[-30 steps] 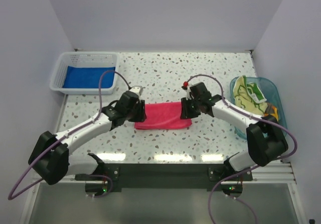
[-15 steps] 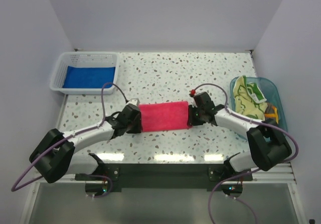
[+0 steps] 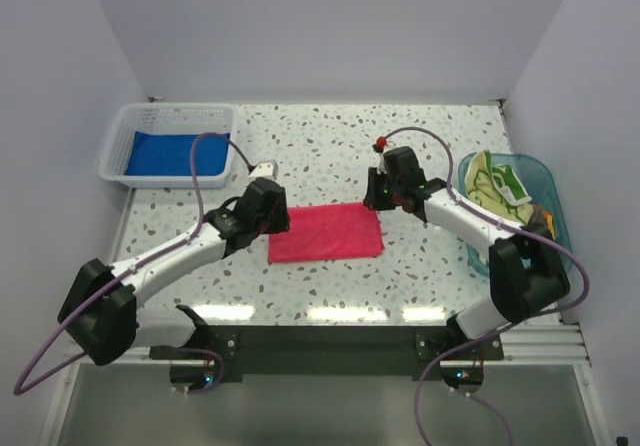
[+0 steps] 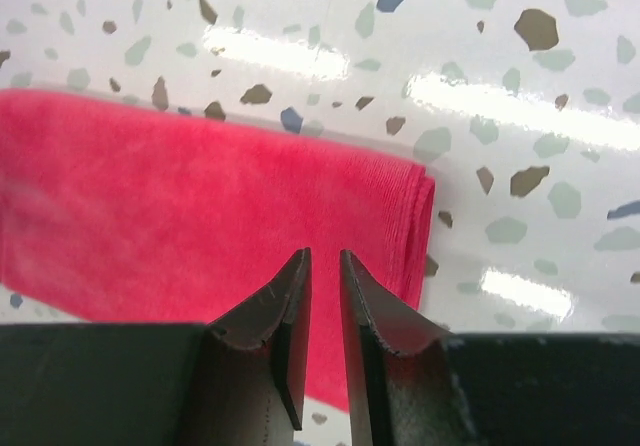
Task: Fold and stack the towels
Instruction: Fold the towel
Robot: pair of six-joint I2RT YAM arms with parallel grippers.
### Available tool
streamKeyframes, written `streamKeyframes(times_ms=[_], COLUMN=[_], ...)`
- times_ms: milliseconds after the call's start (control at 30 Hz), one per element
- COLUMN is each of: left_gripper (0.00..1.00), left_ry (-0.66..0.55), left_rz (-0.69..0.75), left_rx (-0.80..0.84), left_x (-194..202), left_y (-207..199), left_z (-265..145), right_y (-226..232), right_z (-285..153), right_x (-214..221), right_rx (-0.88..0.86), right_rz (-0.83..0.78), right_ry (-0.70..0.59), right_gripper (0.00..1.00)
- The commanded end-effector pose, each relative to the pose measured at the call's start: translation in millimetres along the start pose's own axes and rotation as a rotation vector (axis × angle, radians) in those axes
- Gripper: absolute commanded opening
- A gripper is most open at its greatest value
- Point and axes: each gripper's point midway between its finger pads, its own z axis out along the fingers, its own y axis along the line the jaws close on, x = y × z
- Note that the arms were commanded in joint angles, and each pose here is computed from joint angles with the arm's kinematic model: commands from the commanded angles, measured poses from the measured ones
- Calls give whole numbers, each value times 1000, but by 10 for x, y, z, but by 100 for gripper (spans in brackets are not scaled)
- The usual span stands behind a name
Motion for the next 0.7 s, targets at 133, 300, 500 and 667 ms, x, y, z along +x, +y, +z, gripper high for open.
streamKeyframes(times_ms=[133,300,500,667], left_gripper=[40,37,41,52], left_ry=[7,91,114,77], left_rz=[49,35,14,-2], left_rx=[-59,-124,-115,-37], left_x=[-125,121,198,5], left_y=[38,256,324,171], left_z=[622,894,827,568], right_y=[-196,-397,-600,-486], right_z=[428,631,656,413], right_x=[-150,56,196,-21], right_rx=[11,30,98,70], right_rz=[38,74,47,8], right_ry=[-3,49,90,54], right_gripper=[21,20,19,22])
